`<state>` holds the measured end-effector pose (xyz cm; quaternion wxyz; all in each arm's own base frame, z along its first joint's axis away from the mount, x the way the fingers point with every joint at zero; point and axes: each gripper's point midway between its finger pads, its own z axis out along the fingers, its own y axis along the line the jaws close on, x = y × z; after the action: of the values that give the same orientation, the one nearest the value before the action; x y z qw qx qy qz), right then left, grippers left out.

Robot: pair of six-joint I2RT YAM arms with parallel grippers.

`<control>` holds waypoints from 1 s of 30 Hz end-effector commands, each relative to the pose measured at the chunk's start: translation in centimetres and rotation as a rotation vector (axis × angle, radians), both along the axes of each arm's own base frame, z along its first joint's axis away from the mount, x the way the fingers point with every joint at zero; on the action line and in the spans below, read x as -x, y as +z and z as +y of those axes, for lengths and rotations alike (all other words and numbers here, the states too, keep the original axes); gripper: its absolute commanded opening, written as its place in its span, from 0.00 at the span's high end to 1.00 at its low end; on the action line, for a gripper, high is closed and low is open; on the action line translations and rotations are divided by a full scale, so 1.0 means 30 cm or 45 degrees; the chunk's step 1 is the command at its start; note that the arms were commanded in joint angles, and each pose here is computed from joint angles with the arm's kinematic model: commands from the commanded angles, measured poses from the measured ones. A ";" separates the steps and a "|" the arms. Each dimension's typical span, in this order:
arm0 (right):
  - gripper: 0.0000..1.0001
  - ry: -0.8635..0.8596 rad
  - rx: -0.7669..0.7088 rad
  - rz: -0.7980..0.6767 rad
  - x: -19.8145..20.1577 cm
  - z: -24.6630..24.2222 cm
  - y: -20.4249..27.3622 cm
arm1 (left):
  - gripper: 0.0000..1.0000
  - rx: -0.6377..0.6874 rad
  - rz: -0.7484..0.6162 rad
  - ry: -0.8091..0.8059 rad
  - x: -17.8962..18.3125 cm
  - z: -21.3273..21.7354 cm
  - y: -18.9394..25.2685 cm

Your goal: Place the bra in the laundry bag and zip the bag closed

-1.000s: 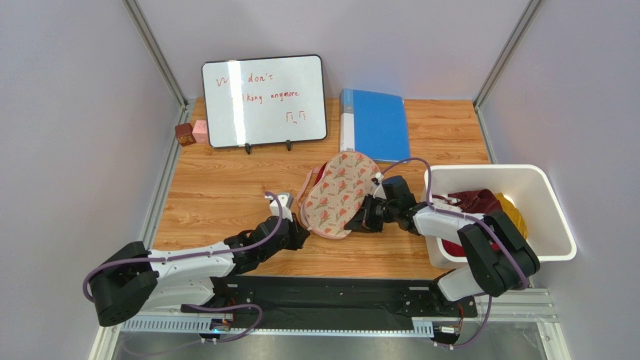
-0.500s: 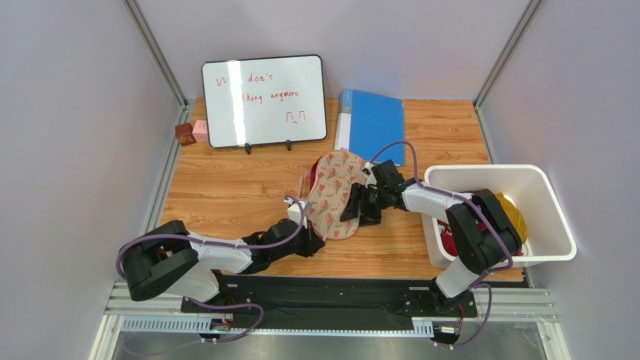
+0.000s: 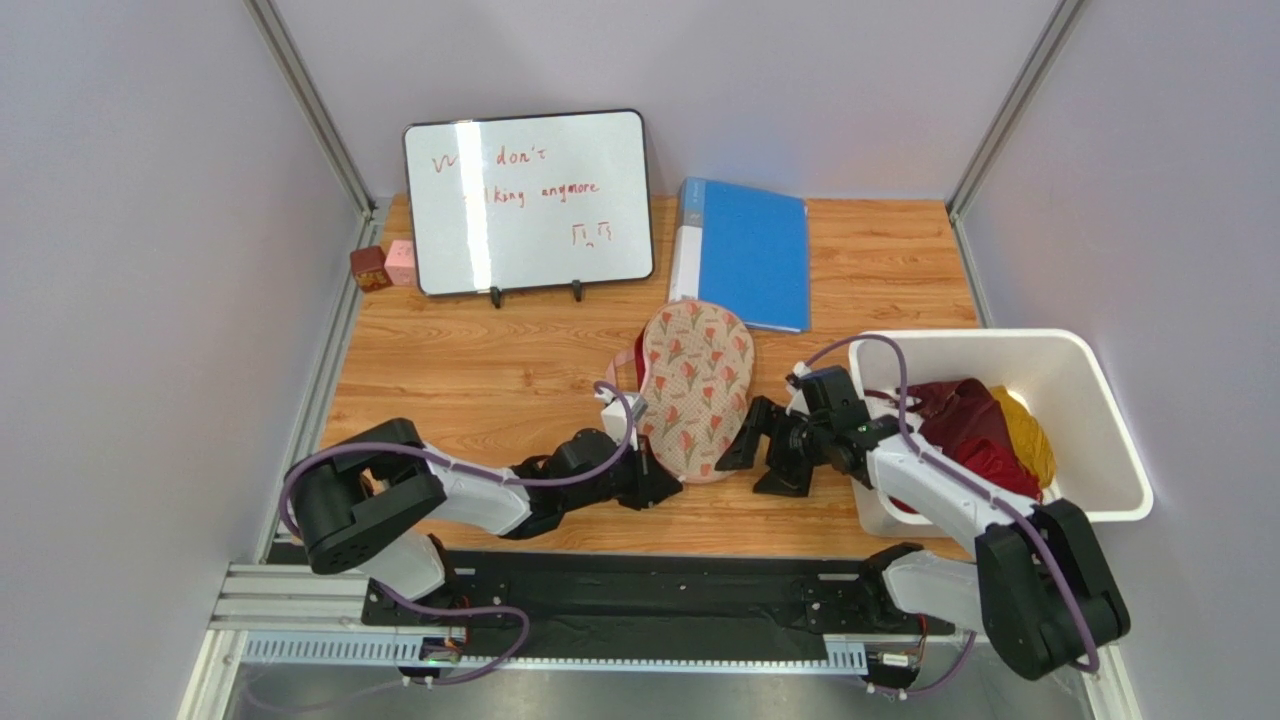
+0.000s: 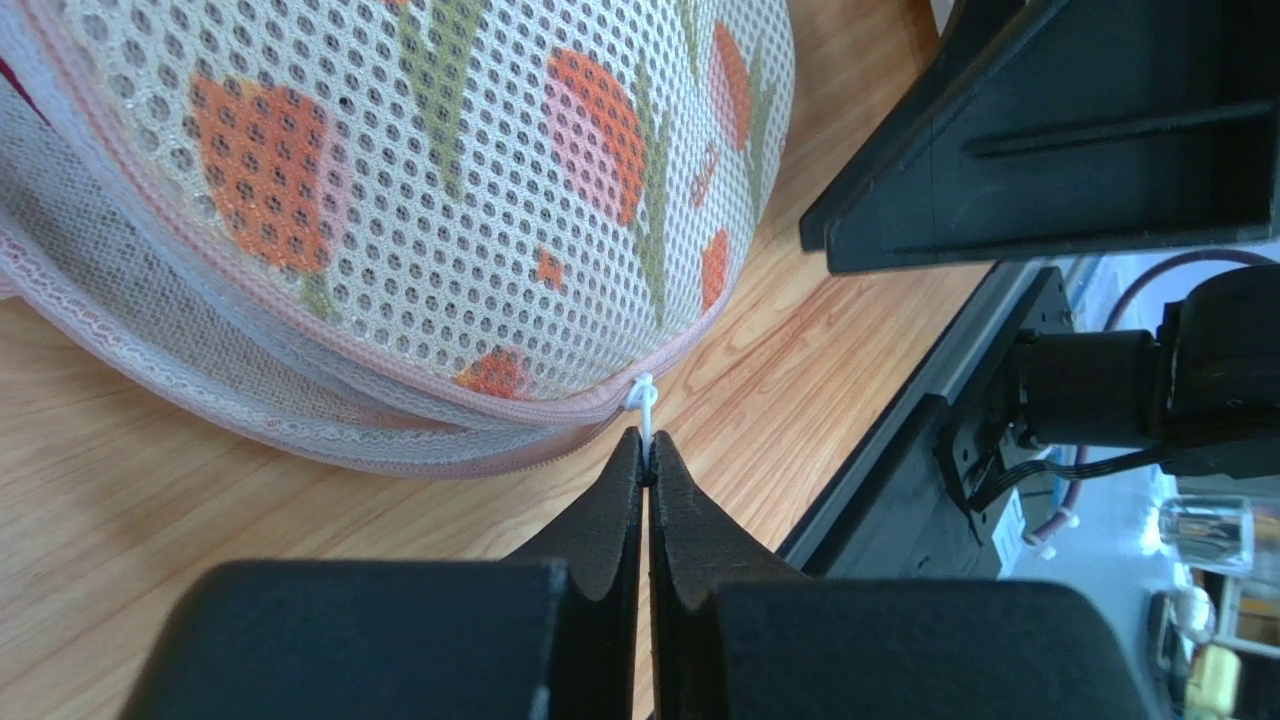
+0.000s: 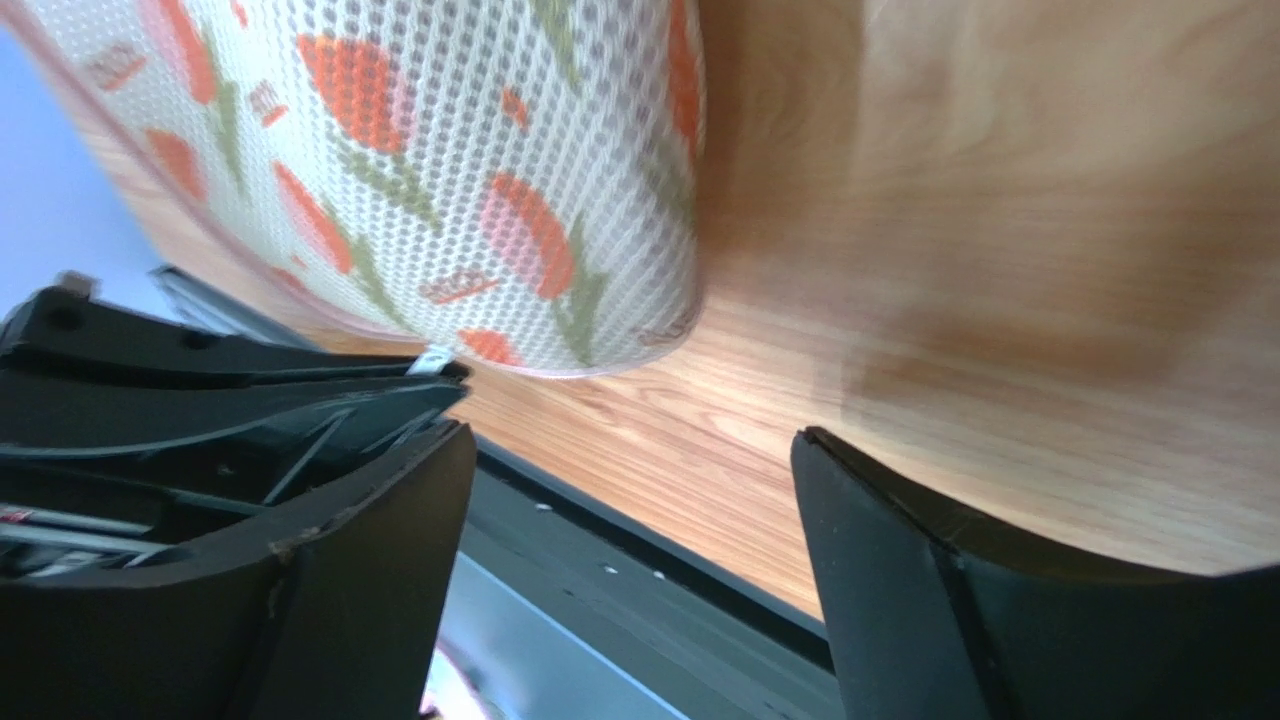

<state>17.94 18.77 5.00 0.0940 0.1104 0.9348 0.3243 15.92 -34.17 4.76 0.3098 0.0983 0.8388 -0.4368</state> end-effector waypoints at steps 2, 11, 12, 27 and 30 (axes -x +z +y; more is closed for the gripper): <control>0.19 -0.151 -0.292 -0.062 -0.022 0.086 0.094 | 1.00 0.176 -0.003 -0.041 -0.001 -0.084 0.088; 0.40 -0.410 -0.301 -0.049 -0.032 0.089 0.046 | 1.00 0.247 -0.001 -0.086 0.019 -0.139 0.134; 0.41 -0.415 -0.304 -0.054 -0.038 0.092 0.049 | 1.00 0.251 0.000 -0.091 0.023 -0.142 0.137; 1.00 -0.364 -0.052 -0.092 -0.043 0.060 -0.011 | 1.00 -0.091 0.118 0.273 -0.044 0.092 -0.045; 1.00 -0.302 -0.029 -0.119 -0.036 0.055 -0.021 | 1.00 -0.171 0.123 0.410 -0.074 0.214 -0.058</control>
<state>18.28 21.37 4.65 0.1410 0.2377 0.8931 0.3550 16.39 -33.51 5.28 0.3044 0.0279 0.8523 -0.4244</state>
